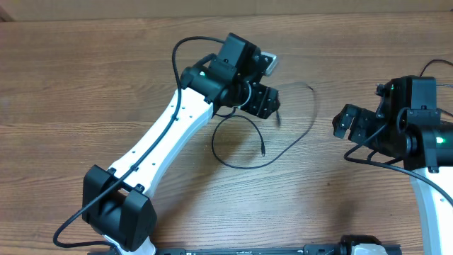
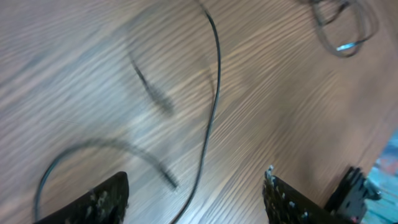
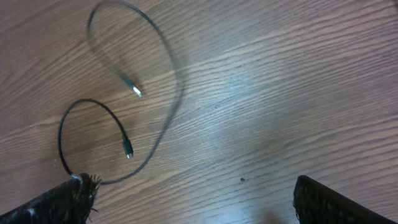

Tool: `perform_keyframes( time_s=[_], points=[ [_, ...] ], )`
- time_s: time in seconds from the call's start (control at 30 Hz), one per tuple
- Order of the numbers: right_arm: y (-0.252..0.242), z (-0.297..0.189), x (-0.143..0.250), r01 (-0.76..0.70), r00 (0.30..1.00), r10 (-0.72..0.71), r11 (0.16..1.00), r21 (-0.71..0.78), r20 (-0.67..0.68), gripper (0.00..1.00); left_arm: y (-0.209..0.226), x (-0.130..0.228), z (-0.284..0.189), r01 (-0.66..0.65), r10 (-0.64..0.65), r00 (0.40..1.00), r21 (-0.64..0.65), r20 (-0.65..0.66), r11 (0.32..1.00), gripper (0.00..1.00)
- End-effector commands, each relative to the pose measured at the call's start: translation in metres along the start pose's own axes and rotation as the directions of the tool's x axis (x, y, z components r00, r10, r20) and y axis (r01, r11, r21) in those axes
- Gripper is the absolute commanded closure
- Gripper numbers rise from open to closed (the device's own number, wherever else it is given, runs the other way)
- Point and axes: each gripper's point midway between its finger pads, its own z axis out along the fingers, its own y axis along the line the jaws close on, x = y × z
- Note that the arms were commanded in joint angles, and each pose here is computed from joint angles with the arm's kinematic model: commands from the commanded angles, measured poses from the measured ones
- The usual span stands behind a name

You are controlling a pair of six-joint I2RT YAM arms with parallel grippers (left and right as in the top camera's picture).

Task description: Untangle cables

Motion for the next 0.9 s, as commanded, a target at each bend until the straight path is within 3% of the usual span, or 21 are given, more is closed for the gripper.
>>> perform_keyframes(
  time_s=[0.0, 0.2, 0.33, 0.53, 0.67, 0.87],
  points=[
    [0.001, 0.002, -0.001, -0.004, 1.0, 0.004, 1.0, -0.009, 0.007, 0.0, 0.034, -0.002, -0.015, 0.042, -0.041, 0.999, -0.134, 0.009, 0.99, 0.31],
    [0.024, 0.018, -0.005, 0.031, 0.999, -0.036, 0.994, -0.109, -0.036, 0.0, 0.085, 0.019, -0.062, 0.169, -0.176, 0.984, -0.299, 0.004, 0.939, 0.34],
    [0.041, 0.043, 0.005, 0.078, 0.987, -0.094, 0.989, -0.126, -0.127, 0.0, 0.119, 0.036, -0.102, 0.287, -0.295, 0.954, -0.414, 0.047, 0.864, 0.34],
    [0.075, 0.096, 0.021, 0.125, 0.956, -0.155, 0.983, -0.134, -0.25, 0.0, 0.138, 0.05, -0.139, 0.372, -0.371, 0.924, -0.439, 0.092, 0.818, 0.32],
    [0.104, 0.131, 0.027, 0.194, 0.937, -0.231, 0.968, -0.159, -0.263, 0.0, 0.139, 0.054, -0.144, 0.383, -0.383, 0.919, -0.443, 0.092, 0.811, 0.32],
    [0.132, 0.177, 0.061, 0.443, 0.82, -0.489, 0.871, -0.211, -0.299, 0.0, 0.139, 0.059, -0.144, 0.383, -0.392, 0.917, -0.446, 0.077, 0.809, 0.32]
  ],
)
